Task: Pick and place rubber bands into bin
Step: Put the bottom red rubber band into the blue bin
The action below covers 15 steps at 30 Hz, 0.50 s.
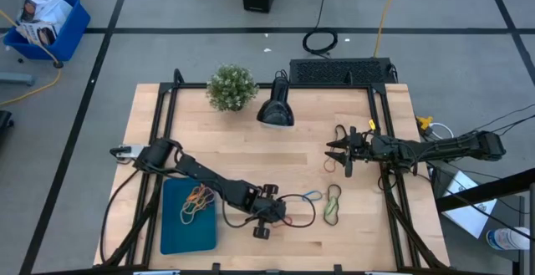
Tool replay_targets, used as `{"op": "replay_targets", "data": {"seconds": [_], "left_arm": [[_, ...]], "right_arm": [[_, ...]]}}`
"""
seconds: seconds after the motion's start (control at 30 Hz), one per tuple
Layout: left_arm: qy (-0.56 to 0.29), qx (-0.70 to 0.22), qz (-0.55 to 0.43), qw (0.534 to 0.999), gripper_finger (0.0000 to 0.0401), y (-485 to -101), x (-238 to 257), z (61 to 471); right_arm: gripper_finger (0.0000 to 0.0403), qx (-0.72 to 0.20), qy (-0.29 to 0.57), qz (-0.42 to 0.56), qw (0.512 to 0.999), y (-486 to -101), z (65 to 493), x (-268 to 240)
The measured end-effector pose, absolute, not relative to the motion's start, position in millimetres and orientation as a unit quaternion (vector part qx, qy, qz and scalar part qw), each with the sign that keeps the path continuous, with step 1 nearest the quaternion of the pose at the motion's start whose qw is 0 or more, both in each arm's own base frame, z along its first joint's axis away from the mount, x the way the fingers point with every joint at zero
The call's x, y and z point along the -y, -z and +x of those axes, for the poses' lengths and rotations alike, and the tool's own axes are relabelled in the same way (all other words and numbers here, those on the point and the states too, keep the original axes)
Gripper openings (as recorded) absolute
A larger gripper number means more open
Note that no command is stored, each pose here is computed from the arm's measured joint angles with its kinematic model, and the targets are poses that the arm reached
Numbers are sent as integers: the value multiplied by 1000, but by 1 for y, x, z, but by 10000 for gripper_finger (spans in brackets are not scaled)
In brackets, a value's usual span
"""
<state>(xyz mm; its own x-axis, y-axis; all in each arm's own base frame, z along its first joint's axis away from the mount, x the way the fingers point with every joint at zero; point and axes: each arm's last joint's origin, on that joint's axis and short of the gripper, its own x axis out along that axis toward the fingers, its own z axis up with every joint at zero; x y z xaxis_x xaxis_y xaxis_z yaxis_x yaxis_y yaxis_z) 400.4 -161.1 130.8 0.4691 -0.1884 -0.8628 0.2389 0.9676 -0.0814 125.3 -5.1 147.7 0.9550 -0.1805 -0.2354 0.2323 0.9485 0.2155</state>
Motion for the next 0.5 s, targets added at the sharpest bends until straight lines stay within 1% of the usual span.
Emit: {"op": "replay_targets", "data": {"seconds": [0.13,0.33,0.5], "left_arm": [[126,-524,13,842,7,-151,158,388],[94,-568,-11,818,6,-200,147,357],[64,-584,-55,807,5,-246,136,326]], "right_arm": [[164,-107,105,121,981,-148,125,5],[164,-107,106,121,981,-148,125,5],[164,-104,106,121,981,-148,126,5]]}}
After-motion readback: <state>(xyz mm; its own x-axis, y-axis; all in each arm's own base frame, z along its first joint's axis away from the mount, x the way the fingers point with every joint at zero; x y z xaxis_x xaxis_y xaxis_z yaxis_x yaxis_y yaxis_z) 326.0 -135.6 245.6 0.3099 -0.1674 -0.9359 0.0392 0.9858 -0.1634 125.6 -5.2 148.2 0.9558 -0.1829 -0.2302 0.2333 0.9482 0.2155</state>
